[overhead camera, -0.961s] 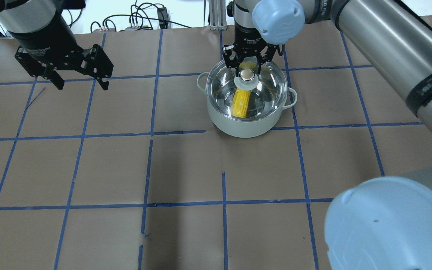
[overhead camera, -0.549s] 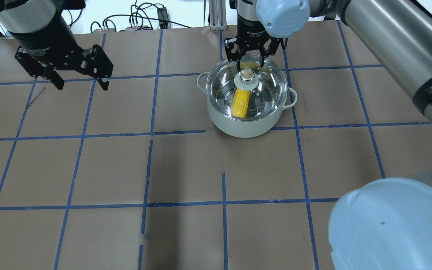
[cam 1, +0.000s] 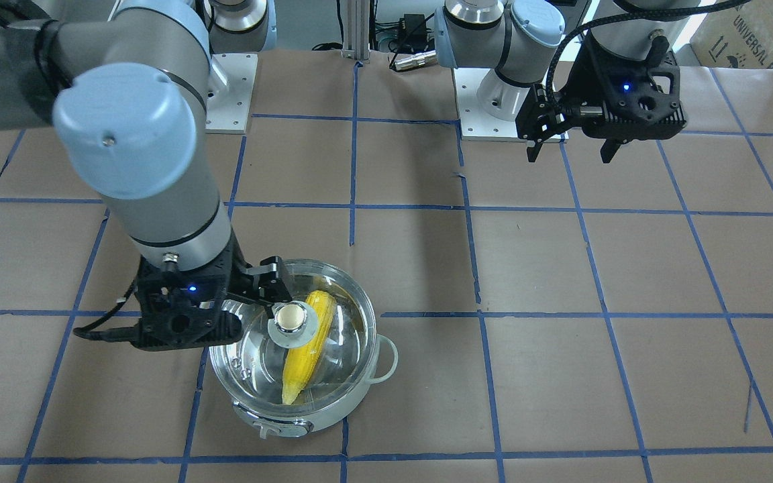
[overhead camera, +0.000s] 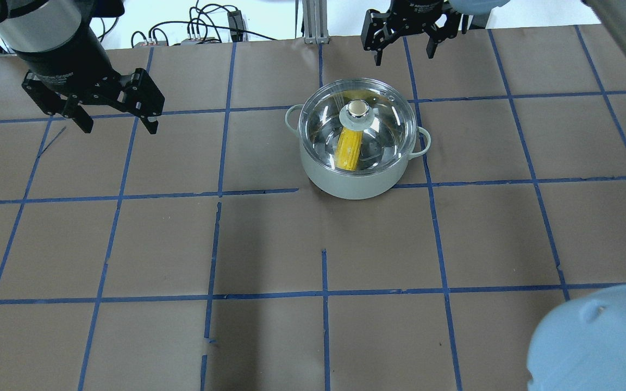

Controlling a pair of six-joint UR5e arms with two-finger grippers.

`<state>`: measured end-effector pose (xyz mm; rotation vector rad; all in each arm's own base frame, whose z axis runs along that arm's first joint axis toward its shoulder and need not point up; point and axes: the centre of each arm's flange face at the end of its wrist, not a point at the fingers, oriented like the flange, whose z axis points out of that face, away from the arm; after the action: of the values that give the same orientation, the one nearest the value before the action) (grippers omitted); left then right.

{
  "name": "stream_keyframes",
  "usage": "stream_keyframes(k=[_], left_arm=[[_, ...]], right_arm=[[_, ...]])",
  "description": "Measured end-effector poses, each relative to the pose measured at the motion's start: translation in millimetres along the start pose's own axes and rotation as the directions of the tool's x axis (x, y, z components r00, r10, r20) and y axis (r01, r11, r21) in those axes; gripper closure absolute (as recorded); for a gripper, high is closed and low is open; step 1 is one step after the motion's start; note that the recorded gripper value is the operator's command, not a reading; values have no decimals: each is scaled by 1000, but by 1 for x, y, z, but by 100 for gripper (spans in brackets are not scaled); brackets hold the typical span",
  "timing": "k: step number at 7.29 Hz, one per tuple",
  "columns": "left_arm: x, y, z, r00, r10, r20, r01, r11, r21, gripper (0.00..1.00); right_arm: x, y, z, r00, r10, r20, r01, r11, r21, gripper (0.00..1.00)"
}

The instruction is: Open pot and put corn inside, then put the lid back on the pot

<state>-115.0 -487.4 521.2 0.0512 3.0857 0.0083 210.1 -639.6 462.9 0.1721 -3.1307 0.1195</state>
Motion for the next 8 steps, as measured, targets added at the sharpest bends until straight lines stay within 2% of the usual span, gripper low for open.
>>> stream_keyframes(k=[2,5,8], left_arm=[[0,0,0,1000,0,0,0,1000,0,0],[1,3,2,1000,5,1,-5,1000,-2,0],[1,3,2,1000,8,1,-8,1000,-2,0]], right_arm=[[24,29,-14,1000,29,-4,-29,1000,-2,0],[42,79,3,998,63,-4,-63,997,-53,0],[66,85,6,996,86,-10,-86,994,-62,0]])
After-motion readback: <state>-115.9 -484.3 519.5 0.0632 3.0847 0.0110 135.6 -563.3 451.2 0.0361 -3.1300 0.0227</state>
